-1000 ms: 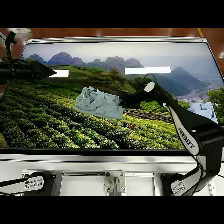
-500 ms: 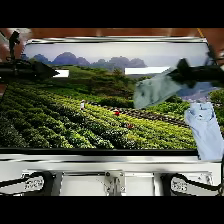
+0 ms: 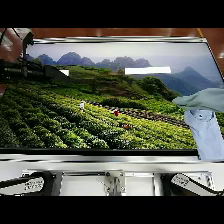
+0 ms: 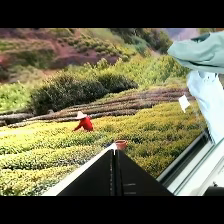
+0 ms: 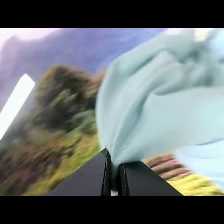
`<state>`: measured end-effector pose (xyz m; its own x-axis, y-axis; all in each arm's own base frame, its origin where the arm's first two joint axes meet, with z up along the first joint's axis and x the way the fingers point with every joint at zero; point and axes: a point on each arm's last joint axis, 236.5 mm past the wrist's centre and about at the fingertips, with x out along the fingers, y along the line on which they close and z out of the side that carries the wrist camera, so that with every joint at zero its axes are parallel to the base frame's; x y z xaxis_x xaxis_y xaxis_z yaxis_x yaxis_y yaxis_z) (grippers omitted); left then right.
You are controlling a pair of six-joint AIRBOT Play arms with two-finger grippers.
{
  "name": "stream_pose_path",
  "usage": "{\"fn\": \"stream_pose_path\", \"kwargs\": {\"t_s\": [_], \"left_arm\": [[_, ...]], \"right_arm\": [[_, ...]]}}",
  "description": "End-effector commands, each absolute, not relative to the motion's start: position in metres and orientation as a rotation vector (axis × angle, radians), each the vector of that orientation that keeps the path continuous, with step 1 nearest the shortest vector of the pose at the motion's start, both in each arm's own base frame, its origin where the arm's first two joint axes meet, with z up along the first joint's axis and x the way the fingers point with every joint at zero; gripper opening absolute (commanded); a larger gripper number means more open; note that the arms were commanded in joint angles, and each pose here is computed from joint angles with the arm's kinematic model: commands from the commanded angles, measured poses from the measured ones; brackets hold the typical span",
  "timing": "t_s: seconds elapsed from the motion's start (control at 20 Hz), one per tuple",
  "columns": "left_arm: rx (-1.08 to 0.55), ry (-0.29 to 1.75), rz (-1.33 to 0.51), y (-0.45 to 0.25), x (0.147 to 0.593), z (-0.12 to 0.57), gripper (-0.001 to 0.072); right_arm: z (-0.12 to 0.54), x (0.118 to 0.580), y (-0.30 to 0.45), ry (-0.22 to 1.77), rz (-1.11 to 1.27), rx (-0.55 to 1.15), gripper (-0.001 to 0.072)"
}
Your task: Fold the shirts.
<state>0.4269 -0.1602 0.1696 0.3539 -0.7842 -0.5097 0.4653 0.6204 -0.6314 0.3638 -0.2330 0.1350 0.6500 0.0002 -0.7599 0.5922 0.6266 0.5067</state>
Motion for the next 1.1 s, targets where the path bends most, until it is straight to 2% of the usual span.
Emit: {"fn": "stream_pose_path", "kwargs": {"t_s": [0.0, 0.2, 0.35, 0.55, 0.75, 0.8, 0.85, 0.9, 0.95, 1.05], "left_arm": [[-0.403, 0.910, -0.871, -0.169, 0.418, 0.168, 0.0035], [-0.393, 0.917, -0.895, -0.180, 0.414, 0.168, 0.0035], [-0.378, 0.926, -0.926, -0.194, 0.407, 0.168, 0.0035], [-0.360, 0.937, -0.965, -0.211, 0.399, 0.168, 0.0035], [-0.350, 0.943, -0.984, -0.220, 0.394, 0.168, 0.0035], [-0.350, 0.944, -0.986, -0.221, 0.394, 0.168, 0.0035], [-0.353, 0.946, -0.985, -0.221, 0.394, 0.168, 0.0035], [-0.358, 0.949, -0.983, -0.221, 0.393, 0.168, 0.0035], [-0.357, 0.948, -0.983, -0.221, 0.394, 0.168, 0.0035], [-0.359, 0.946, -0.978, -0.220, 0.395, 0.168, 0.0035]], "right_arm": [[0.120, 0.304, -0.297, 0.846, -0.606, 0.757, 0.0062], [0.103, 0.249, -0.324, 0.944, -0.742, 0.737, 0.0062], [0.071, 0.220, -0.315, 1.036, -0.763, 0.830, 0.0063], [-0.009, 0.181, -0.276, 1.235, -0.754, 0.951, 0.0063], [-0.050, 0.168, -0.251, 1.278, -0.790, 1.058, 0.0067], [-0.055, 0.165, -0.249, 1.290, -0.795, 1.061, 0.0110], [-0.055, 0.163, -0.249, 1.298, -0.796, 1.048, 0.0248], [-0.054, 0.162, -0.252, 1.300, -0.791, 1.020, 0.0490], [-0.048, 0.163, -0.255, 1.298, -0.770, 0.982, 0.0634], [-0.020, 0.168, -0.266, 1.260, -0.773, 0.929, 0.0633]]}}
